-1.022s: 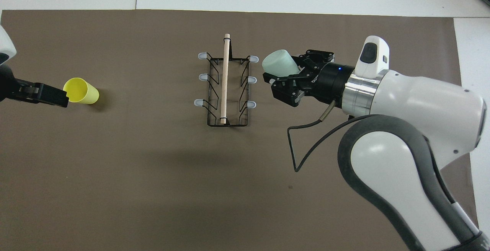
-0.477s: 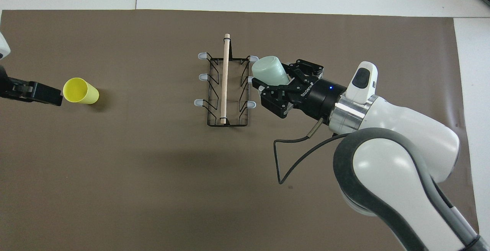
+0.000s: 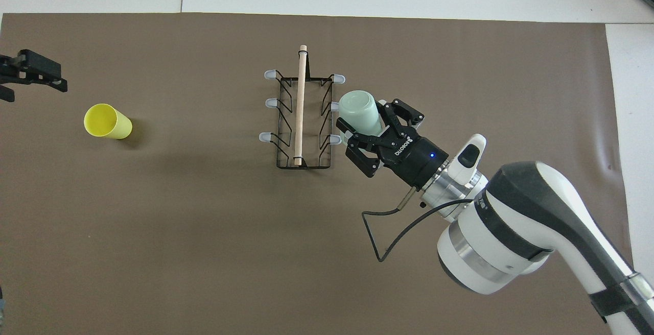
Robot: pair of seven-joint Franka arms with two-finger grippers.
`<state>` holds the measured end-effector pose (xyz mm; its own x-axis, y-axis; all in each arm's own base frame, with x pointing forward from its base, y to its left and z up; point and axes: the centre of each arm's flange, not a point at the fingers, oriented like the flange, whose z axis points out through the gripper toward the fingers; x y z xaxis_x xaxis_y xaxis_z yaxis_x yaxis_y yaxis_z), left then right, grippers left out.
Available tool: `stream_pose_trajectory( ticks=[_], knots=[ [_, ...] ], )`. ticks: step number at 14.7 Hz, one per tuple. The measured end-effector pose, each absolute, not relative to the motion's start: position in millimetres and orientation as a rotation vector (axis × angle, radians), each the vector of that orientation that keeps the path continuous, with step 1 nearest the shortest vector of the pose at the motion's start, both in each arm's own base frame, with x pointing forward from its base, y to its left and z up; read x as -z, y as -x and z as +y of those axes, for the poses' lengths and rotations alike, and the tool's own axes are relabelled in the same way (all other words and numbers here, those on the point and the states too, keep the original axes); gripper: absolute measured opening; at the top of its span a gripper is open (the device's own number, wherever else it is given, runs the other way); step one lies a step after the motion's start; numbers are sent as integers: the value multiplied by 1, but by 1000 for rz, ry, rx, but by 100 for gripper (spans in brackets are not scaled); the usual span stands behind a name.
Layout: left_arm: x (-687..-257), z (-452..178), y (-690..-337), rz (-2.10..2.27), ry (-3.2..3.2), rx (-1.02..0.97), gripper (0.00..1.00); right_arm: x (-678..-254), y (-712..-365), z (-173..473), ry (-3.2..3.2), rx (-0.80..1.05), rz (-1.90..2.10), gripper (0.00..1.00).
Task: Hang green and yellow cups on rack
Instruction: 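Lower the green cup onto a rack peg while the left gripper grasps the yellow cup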
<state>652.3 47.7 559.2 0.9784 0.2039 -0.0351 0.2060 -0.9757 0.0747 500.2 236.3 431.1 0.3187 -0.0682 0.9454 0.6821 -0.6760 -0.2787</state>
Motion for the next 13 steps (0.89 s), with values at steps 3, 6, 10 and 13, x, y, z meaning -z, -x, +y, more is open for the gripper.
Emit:
stream_pose_trajectory(
  ticks=[3,6,10,13],
  knots=[
    [-528,77,-669,674,-2900,43,100,-410,-502,241,1908,1426,-587,68],
    [-477,91,-688,1010,-2746,123,100,-401,-503,248,1864,1492,-572,68],
    [-423,131,-700,1382,-2539,226,100,-389,-504,260,1807,1537,-580,68],
    [-406,156,-699,1546,-2402,271,100,-377,-497,271,1815,1504,-600,68]
  ],
)
